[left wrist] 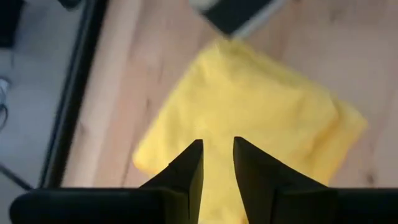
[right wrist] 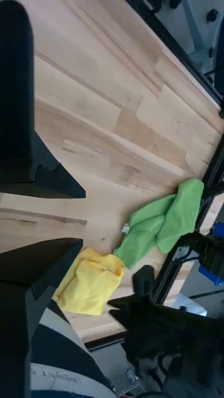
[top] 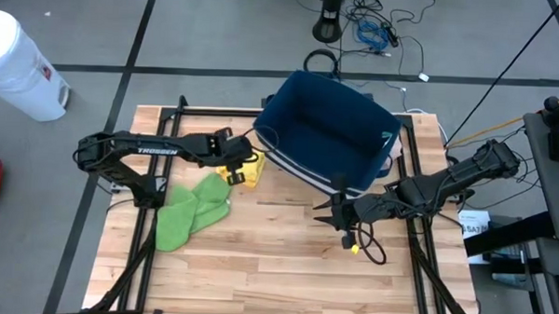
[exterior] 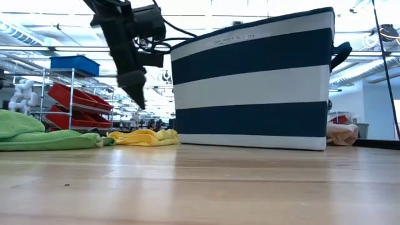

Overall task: Fold towel
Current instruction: Fold the green towel

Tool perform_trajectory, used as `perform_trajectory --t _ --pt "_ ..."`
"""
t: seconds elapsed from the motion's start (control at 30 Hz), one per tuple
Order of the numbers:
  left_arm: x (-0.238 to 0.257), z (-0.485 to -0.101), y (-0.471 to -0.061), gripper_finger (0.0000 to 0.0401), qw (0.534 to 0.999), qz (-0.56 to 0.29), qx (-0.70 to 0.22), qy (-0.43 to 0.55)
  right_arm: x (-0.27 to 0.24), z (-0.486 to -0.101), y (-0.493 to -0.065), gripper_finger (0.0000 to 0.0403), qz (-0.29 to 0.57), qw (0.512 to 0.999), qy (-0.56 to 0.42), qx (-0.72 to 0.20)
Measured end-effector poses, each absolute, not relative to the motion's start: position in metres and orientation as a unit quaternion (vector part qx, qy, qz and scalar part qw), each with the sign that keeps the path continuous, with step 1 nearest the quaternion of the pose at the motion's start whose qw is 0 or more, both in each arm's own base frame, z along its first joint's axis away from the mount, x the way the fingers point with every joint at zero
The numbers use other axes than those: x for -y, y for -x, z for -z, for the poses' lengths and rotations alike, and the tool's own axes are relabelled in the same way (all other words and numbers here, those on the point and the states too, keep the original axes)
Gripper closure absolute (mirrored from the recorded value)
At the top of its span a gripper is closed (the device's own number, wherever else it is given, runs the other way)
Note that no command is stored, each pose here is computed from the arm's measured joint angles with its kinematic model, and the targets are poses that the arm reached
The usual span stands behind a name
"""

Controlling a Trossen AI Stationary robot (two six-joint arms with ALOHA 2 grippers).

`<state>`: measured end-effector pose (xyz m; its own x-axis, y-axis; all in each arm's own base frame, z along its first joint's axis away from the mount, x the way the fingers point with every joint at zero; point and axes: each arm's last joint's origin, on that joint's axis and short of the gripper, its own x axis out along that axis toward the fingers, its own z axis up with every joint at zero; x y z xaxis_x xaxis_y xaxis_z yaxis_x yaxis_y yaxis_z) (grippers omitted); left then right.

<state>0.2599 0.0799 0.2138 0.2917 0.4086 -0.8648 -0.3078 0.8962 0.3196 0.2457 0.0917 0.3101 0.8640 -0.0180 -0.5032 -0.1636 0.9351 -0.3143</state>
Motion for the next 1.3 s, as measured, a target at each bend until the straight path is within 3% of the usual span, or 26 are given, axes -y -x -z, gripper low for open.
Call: perform_trajectory --t 0.33,0.73,0.93,1.17,1.3 --pt "-0.046 -0.208 -0.255 0.0307 0.785 -0.17 -0.59 0.083 -0.092 -0.309 -0.245 0.0303 -0.05 0.947 0.174 -0.266" --pt "-0.022 -0.204 -0.257 0.0307 0.775 -0.177 -0.599 0.097 -0.102 -0.307 -0.24 0.0303 -0.069 0.944 0.18 -0.269" --pt "-0.017 -0.176 -0.259 0.0305 0.745 -0.184 -0.635 0.089 -0.108 -0.308 -0.237 0.0303 -0.08 0.944 0.177 -0.267" --pt "-0.013 -0.173 -0.258 0.0246 0.737 -0.24 -0.63 0.049 -0.114 -0.307 -0.235 0.0303 -0.091 0.943 0.18 -0.265" --pt "-0.011 -0.173 -0.26 0.0211 0.741 -0.217 -0.631 0.075 -0.113 -0.307 -0.235 0.0303 -0.089 0.943 0.174 -0.267"
